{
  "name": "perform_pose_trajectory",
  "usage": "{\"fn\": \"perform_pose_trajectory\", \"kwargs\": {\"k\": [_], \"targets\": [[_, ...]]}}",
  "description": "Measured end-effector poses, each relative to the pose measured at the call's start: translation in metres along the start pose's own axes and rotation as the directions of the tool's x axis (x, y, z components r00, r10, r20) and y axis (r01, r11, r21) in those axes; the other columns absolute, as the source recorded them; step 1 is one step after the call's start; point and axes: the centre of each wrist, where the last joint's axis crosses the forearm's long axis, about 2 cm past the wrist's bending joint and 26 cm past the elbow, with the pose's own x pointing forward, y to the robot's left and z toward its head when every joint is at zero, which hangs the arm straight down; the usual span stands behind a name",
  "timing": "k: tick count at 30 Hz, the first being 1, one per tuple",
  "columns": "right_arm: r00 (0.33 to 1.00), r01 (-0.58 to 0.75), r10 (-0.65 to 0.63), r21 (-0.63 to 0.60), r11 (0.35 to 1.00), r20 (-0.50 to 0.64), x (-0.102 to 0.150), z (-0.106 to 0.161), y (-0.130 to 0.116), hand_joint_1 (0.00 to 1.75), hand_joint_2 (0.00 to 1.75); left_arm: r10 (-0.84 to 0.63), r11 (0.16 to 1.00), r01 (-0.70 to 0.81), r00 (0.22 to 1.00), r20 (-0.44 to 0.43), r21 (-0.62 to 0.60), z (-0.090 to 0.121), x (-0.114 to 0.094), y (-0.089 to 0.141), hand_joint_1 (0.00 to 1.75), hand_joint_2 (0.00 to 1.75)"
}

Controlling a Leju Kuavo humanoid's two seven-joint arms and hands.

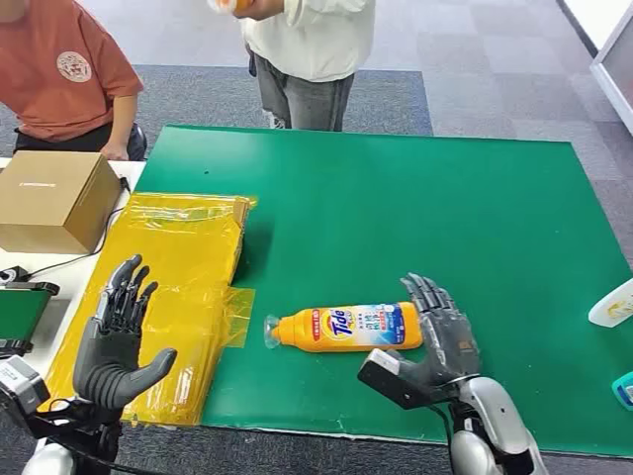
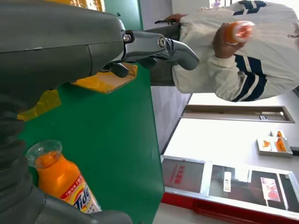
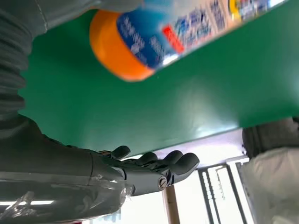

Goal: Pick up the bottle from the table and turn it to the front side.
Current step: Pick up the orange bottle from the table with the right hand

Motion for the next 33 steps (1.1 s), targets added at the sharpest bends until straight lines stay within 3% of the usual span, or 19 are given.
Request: {"fn": "perform_pose_trajectory", "kwargs": {"k": [10, 19, 20, 22, 24, 33], "targets": [[0.982, -0.167, 0.155, 0.113, 0.979, 0.108, 0.014, -0.017, 0.041, 0.0, 1.75, 0.032, 0.999, -0.03, 0.998, 0.049, -0.043, -0.021, 0.0, -0.004, 0.0, 1.75], [0.958, -0.266, 0.235, 0.197, 0.944, 0.166, 0.012, -0.052, 0.06, 0.03, 1.75, 0.073, 0.994, -0.067, 0.995, 0.066, -0.09, -0.035, -0.003, -0.01, 0.0, 1.75], [0.956, -0.273, 0.24, 0.203, 0.94, 0.171, 0.013, -0.056, 0.061, 0.13, 1.75, 0.077, 0.993, -0.07, 0.995, 0.065, -0.093, -0.035, -0.004, -0.011, 0.0, 1.75], [0.951, -0.287, 0.251, 0.215, 0.934, 0.179, 0.014, -0.063, 0.062, 1.0, 1.75, 0.084, 0.992, -0.078, 0.995, 0.062, -0.096, -0.036, -0.005, -0.012, 0.0, 1.75], [0.948, -0.298, 0.259, 0.23, 0.926, 0.186, 0.014, -0.067, 0.063, 1.75, 1.75, 0.09, 0.992, -0.084, 0.994, 0.057, -0.098, -0.037, -0.007, -0.013, 0.0, 1.75], [0.948, -0.294, 0.242, 0.274, 0.916, 0.206, 0.013, -0.073, 0.068, 1.75, 1.75, 0.1, 0.991, -0.096, 0.994, 0.039, -0.092, -0.034, -0.01, -0.013, 0.0, 1.75]]}}
